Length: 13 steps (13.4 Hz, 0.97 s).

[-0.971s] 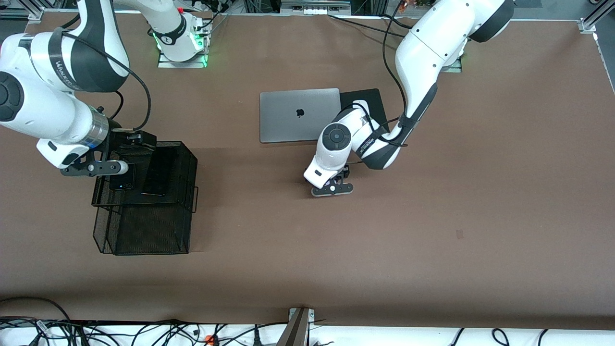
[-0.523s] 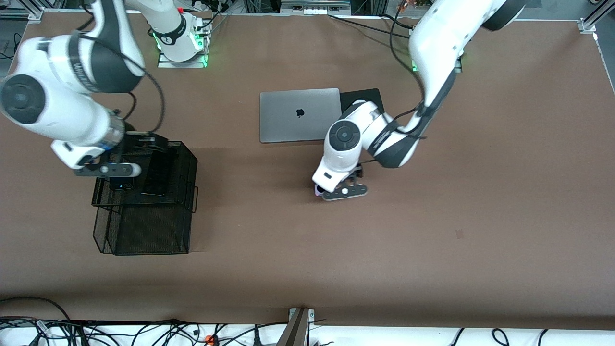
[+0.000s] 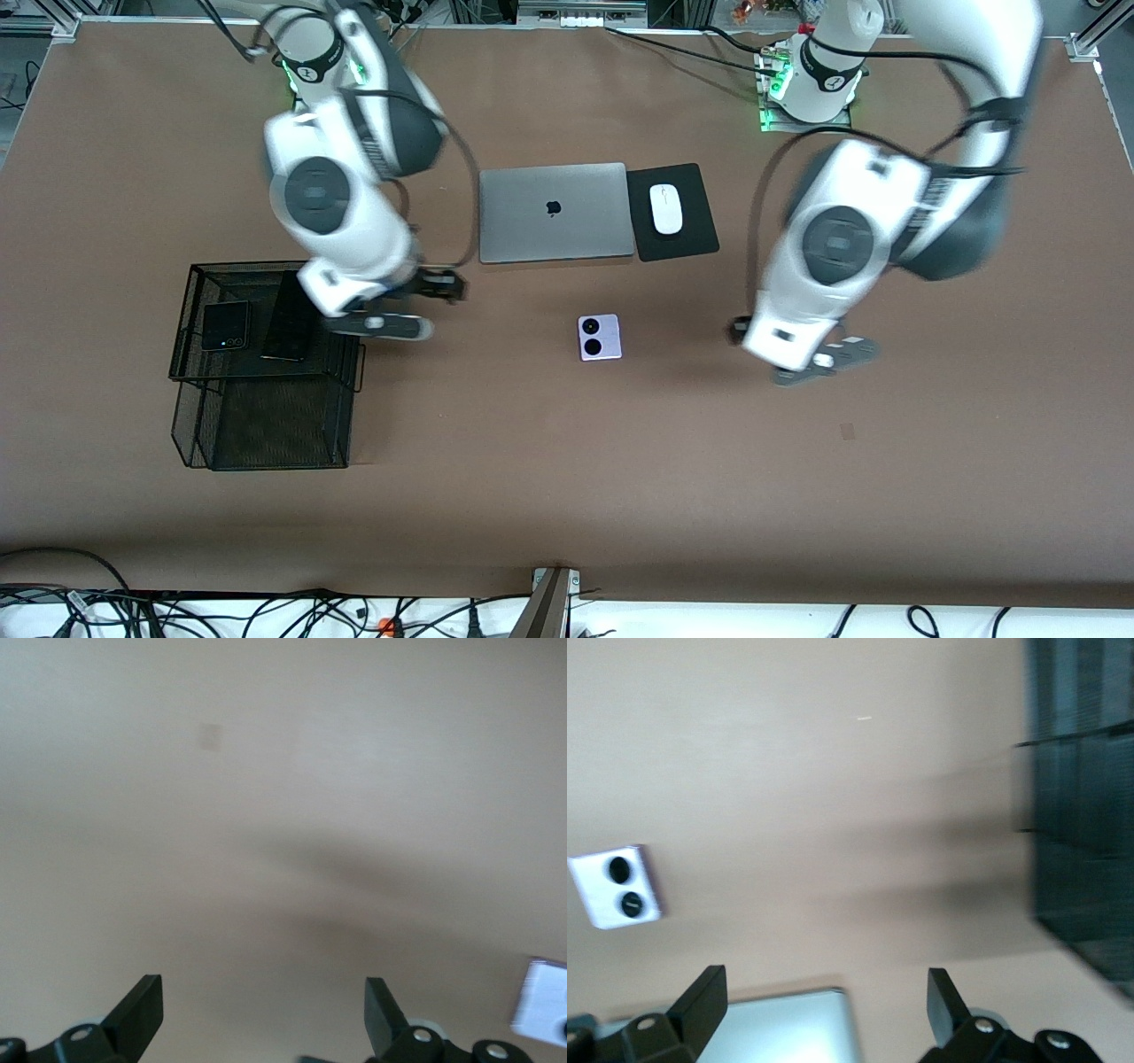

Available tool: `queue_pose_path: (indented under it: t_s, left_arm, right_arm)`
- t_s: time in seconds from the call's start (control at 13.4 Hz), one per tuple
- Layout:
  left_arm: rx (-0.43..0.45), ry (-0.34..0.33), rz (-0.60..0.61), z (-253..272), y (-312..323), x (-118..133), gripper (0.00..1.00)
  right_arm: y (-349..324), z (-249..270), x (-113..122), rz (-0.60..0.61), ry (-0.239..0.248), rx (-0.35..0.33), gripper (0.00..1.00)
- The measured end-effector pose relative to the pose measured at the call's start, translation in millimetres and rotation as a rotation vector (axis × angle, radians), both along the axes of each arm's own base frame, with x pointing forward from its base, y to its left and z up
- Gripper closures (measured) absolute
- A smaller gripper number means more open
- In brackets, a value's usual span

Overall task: Place phones with both arms
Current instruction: 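Grasp the white phone with the right gripper while the left gripper withdraws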

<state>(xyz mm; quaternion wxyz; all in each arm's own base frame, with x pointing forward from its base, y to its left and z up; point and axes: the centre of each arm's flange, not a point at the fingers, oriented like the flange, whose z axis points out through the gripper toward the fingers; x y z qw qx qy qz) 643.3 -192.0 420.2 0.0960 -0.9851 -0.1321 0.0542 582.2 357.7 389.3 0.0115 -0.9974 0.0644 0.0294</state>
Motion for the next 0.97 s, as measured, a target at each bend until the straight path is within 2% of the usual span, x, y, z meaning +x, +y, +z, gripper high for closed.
queue_pose_path:
  t_s: [0.22,0.37,0.52,0.75,0.97]
  left_arm:
    - [-0.028,0.045,-0.141,19,79,12,0.00]
    - [-0.043,0.095,-0.234,35,125,8,0.00]
    - [-0.071,0.106,-0.307,55,169,4,0.00]
    - [-0.163,0.103,-0.346,78,227,-7,0.00]
    - [-0.178,0.102,-0.371,106,248,-22,0.00]
  right_arm:
    - [78,-38,-14,-0.033,-0.050,-0.014,0.00]
    - [126,-64,-25,-0.044,-0.083,-0.014,0.00]
    - [164,-86,-37,-0.043,-0.111,0.006,0.00]
    - [201,-120,-56,-0.019,-0.142,0.026,0.00]
    - [221,-151,-68,0.002,-0.177,0.018,0.00]
